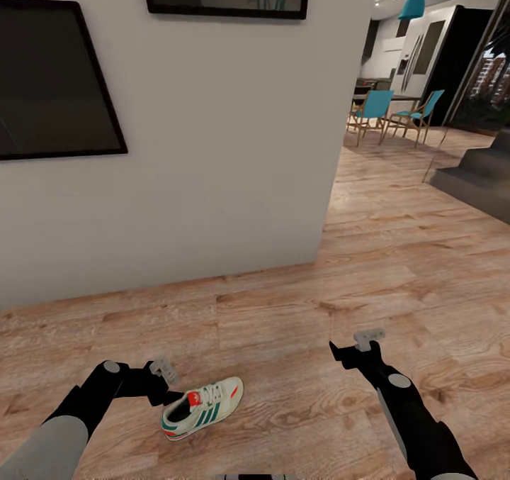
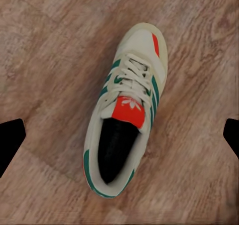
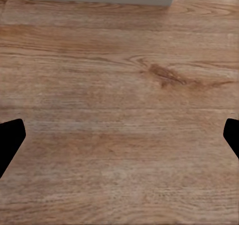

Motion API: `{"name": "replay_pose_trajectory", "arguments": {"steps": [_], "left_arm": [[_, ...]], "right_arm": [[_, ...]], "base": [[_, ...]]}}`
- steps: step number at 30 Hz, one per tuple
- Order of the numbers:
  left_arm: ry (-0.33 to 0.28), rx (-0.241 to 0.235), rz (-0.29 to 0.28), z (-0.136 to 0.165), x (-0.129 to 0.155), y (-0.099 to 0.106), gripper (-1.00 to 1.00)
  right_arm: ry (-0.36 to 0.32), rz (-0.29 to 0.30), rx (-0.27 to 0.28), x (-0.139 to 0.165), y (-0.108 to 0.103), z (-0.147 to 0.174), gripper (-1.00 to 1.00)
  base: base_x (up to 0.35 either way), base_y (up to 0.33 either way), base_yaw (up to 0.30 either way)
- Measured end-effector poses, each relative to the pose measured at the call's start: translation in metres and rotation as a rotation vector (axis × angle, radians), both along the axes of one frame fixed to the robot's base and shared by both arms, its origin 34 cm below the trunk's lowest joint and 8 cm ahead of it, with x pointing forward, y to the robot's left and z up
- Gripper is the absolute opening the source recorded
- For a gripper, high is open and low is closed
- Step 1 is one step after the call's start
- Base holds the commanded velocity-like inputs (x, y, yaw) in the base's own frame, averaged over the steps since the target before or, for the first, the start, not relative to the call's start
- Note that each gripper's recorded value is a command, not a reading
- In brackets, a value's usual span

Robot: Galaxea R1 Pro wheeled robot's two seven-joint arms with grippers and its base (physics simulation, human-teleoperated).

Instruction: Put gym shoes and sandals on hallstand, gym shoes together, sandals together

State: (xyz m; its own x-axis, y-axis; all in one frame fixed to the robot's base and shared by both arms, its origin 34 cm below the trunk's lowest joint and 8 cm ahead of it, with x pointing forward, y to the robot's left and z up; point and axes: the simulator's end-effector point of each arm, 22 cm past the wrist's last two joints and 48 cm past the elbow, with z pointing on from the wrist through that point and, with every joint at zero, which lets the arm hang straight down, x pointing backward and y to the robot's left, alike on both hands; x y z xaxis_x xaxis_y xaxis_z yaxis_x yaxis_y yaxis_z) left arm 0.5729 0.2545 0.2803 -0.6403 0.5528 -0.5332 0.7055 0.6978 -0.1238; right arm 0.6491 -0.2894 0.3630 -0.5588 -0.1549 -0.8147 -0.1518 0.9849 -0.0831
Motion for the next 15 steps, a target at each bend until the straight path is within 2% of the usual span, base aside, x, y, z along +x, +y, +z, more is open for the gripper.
{"name": "replay_pose_trajectory", "arguments": {"steps": [7, 15], "left_arm": [[0.050, 0.002, -0.036, -0.020, -0.012, -0.006, 1.00], [0.083, 0.002, -0.045, -0.036, -0.021, -0.007, 1.00]], "right_arm": [[0.040, 0.000, 0.000, -0.006, 0.000, -0.023, 1.00], [0.071, 0.000, 0.000, -0.012, 0.000, -0.041, 1.00]], "base": [[0.000, 0.000, 0.000], [0.000, 0.000, 0.000]]}}
